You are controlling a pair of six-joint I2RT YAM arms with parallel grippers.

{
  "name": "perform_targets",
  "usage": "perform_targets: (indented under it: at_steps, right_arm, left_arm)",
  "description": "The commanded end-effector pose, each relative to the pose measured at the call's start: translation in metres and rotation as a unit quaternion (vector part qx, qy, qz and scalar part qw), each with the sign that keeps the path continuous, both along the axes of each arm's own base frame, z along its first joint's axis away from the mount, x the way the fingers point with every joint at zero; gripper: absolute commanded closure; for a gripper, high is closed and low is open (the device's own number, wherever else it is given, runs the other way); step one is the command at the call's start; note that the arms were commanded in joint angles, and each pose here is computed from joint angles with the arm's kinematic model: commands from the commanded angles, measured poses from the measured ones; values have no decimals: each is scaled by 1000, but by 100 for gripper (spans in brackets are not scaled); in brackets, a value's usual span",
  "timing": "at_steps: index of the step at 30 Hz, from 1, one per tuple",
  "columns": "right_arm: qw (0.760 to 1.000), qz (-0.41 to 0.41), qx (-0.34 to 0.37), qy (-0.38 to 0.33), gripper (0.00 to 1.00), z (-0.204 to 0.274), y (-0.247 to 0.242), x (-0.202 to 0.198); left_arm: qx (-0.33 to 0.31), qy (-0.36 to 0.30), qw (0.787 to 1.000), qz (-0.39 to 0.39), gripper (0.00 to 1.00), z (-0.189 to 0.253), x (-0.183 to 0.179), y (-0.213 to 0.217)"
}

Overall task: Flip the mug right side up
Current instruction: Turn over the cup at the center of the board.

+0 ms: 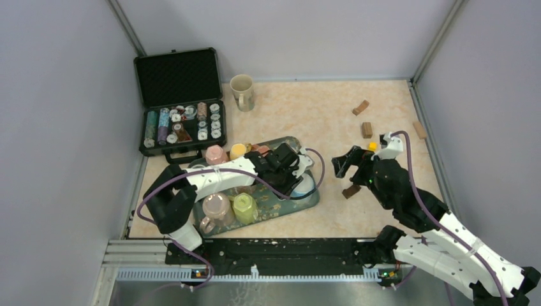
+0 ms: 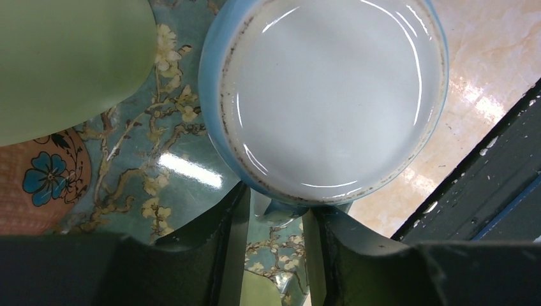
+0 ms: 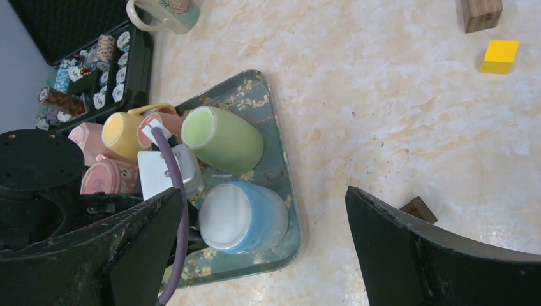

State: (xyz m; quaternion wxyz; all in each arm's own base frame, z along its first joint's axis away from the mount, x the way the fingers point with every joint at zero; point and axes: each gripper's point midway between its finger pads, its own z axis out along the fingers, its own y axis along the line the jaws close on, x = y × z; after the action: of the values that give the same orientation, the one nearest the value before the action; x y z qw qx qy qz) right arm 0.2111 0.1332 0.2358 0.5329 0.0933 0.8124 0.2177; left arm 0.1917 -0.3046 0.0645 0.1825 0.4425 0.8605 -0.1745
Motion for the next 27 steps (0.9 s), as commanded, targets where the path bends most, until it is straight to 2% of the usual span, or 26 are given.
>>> perform_targets:
  at_steps: [1,6,12,15,27]
  right_arm:
    - [1000,-6,0,-4,1,1,-2,2]
    - [1000,-4,0,-4,1,1,0,2]
    - [1000,1,1,-4,1,1,2,2]
    - [1000,1,3,-5,1,2,2,2]
    - [999,12,29,-23,1,22,5,-1]
  left_arm:
    - [-14,-31,999,-1,60,11,14,-12]
    - [-18,-33,999,1,73,8,13,-13]
    - [-21,-45,999,1,100,11,14,-10]
    - [-34,-61,998,8,100,22,18,-10]
    - [-163,-95,982,14,100,100,23,-34]
